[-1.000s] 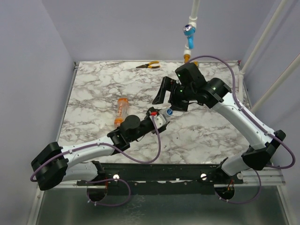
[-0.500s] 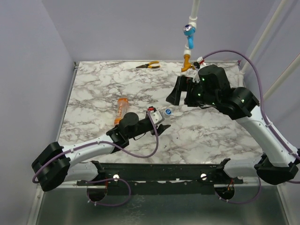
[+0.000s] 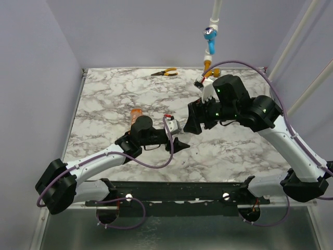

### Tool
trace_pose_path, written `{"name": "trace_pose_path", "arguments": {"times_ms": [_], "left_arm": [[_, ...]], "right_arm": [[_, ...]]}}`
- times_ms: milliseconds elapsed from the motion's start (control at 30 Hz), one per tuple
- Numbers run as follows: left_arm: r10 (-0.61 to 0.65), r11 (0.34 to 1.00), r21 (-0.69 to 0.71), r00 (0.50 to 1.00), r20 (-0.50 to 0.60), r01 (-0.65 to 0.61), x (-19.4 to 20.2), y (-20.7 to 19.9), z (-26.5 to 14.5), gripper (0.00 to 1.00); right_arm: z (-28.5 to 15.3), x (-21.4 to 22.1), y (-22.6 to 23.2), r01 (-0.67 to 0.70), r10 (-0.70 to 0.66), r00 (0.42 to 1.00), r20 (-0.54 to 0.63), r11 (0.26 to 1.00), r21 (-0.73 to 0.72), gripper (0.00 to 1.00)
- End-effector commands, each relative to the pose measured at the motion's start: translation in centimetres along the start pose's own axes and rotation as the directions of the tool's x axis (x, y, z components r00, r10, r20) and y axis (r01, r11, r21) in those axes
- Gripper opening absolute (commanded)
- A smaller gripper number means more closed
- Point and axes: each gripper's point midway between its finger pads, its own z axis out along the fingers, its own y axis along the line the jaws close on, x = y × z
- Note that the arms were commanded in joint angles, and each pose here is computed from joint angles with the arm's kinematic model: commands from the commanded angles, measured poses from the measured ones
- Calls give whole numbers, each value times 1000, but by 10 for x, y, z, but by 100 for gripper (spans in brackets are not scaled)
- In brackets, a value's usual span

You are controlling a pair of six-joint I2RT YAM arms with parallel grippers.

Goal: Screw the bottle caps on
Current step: Screw the bottle cap onto the plastic bottle.

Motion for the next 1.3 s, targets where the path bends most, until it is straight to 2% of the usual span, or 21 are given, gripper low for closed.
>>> {"name": "trace_pose_path", "arguments": {"times_ms": [0, 267, 467, 700, 1000, 1133, 1267], "left_arm": [[-54, 985, 161, 999, -10, 54, -10, -26, -4, 43], [-59, 983, 171, 998, -28, 63, -7, -28, -7, 43], [-42, 986, 160, 999, -28, 46, -7, -25, -7, 43], [-34, 989, 146, 999, -35, 39, -5, -23, -8, 43], [-26, 992, 122, 999, -32, 29, -5, -19, -9, 42], [-18, 996, 92, 999, -32, 21, -7, -12, -8, 42], [-9, 1000, -19, 999, -32, 8, -8, 8, -5, 41]], "right_arm": [[-5, 16, 16, 92, -97, 993, -64, 993, -77, 72], [7, 25, 18, 116, -122, 987, -107, 991, -62, 69], [16, 30, 9, 129, -127, 983, -133, 992, 9, 60], [19, 29, 3, 116, -108, 984, -143, 992, 50, 56], [25, 28, 4, 76, -68, 988, -136, 995, 57, 43], [30, 32, 4, 41, -30, 987, -157, 997, 68, 37], [37, 37, -8, -29, 59, 982, -182, 986, 163, 31]]}}
